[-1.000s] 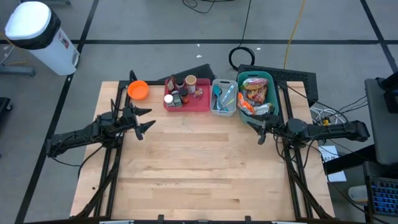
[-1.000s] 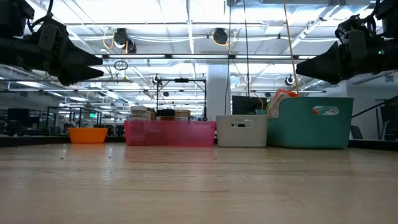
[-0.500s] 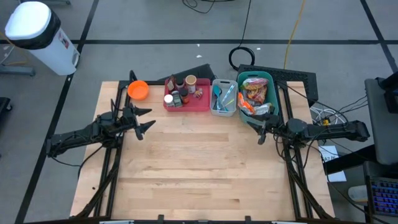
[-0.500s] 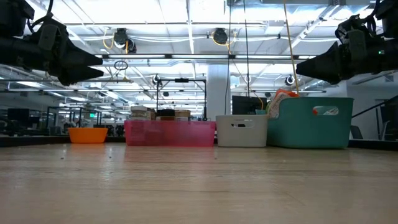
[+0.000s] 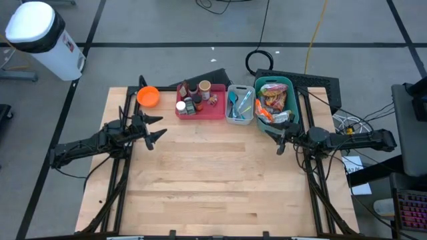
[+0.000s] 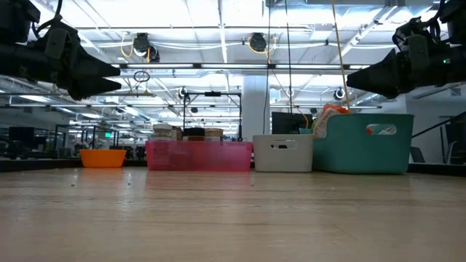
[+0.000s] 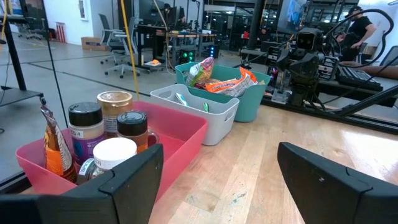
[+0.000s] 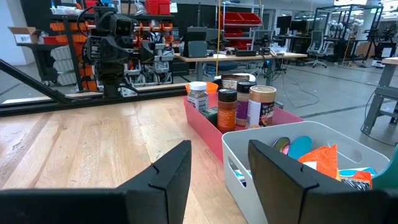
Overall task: Pick & Place Food Item
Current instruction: Return to Home Position
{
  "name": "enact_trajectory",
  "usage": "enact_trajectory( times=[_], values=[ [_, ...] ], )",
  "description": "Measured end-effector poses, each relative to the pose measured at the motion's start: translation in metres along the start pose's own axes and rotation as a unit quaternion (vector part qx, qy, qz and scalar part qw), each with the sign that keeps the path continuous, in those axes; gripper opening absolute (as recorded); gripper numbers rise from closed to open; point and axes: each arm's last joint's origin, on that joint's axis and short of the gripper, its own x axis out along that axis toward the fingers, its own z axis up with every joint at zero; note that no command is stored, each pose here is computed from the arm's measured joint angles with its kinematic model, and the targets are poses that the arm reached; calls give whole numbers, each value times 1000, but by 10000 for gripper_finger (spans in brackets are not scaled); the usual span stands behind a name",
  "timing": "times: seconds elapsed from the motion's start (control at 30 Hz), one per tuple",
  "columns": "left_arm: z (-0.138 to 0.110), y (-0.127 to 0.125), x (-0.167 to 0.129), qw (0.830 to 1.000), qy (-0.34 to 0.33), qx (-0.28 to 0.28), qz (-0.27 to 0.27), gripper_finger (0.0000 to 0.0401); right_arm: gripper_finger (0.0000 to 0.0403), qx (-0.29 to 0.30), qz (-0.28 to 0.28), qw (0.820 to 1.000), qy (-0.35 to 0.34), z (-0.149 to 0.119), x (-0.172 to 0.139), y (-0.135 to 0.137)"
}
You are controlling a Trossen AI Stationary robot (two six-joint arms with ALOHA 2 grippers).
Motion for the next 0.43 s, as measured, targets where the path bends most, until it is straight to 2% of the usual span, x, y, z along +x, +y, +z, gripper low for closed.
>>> enact_trajectory(
  times=[0.43],
  values=[
    [0,0,0,1000,0,0,0,324,154,0,0,1000,0,0,0,0]
  ],
)
